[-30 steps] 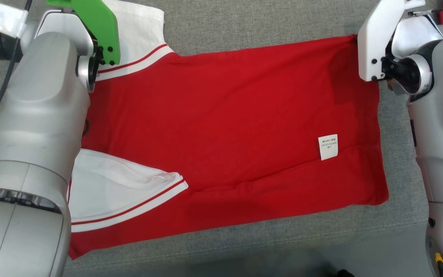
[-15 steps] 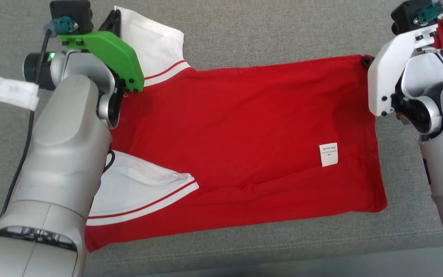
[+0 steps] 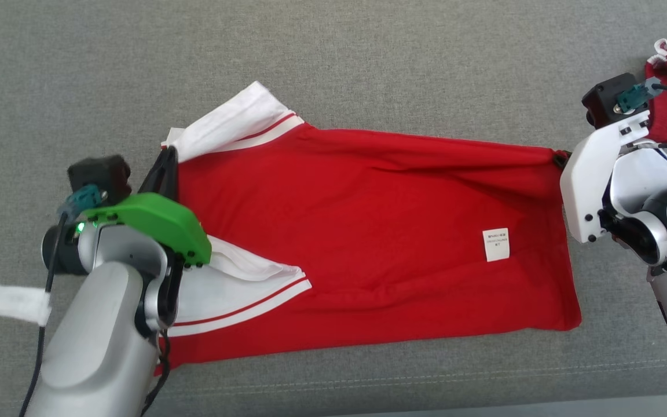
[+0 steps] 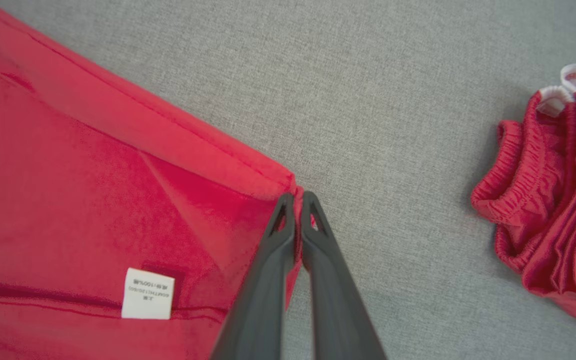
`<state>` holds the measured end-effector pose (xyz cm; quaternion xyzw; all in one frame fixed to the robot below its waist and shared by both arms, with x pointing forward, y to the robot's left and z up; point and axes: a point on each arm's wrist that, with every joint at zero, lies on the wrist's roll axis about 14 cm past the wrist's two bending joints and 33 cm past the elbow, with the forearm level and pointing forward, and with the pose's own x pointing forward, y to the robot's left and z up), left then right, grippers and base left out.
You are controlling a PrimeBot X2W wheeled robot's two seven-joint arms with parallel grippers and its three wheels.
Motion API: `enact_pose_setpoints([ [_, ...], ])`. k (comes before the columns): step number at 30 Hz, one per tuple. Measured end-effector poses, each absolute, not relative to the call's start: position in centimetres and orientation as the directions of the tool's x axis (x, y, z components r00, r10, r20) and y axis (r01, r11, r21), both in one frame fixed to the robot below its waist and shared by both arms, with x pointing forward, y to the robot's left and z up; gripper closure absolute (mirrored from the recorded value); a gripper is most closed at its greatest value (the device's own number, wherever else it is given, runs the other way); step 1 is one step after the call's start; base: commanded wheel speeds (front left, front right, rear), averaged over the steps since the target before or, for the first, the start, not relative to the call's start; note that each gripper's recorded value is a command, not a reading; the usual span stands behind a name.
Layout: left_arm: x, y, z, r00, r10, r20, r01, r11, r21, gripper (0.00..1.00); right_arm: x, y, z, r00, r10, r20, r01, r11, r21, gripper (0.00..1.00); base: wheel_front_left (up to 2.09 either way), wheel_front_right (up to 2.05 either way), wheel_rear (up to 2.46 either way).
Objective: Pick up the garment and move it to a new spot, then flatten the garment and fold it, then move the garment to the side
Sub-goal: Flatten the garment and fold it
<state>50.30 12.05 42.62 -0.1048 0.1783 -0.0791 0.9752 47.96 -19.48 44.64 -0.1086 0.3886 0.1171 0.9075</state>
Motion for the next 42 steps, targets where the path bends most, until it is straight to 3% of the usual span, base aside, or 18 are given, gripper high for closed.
enact_pose_setpoints([
  [19, 40.3, 13.9, 44.1, 0.883, -0.157, -0.443, 0.007, 0.947, -0.320, 1.00, 46.3, -17.7, 44.3, 0.635, 0.141, -0.759, -0.541, 0.783, -0.308, 1.00, 0.00, 0.00, 0.00],
  [28, 38.4, 14.7, 44.2, 0.878, -0.131, -0.460, -0.034, 0.942, -0.334, 1.00, 44.9, -18.1, 43.9, 0.590, 0.099, -0.801, -0.649, 0.648, -0.398, 1.00, 0.00, 0.00, 0.00],
  [42, 35.2, 14.5, 42.2, 0.833, -0.133, -0.538, -0.070, 0.937, -0.341, 1.00, 43.1, -18.8, 43.0, 0.515, 0.045, -0.856, -0.743, 0.522, -0.419, 1.00, 0.00, 0.00, 0.00],
])
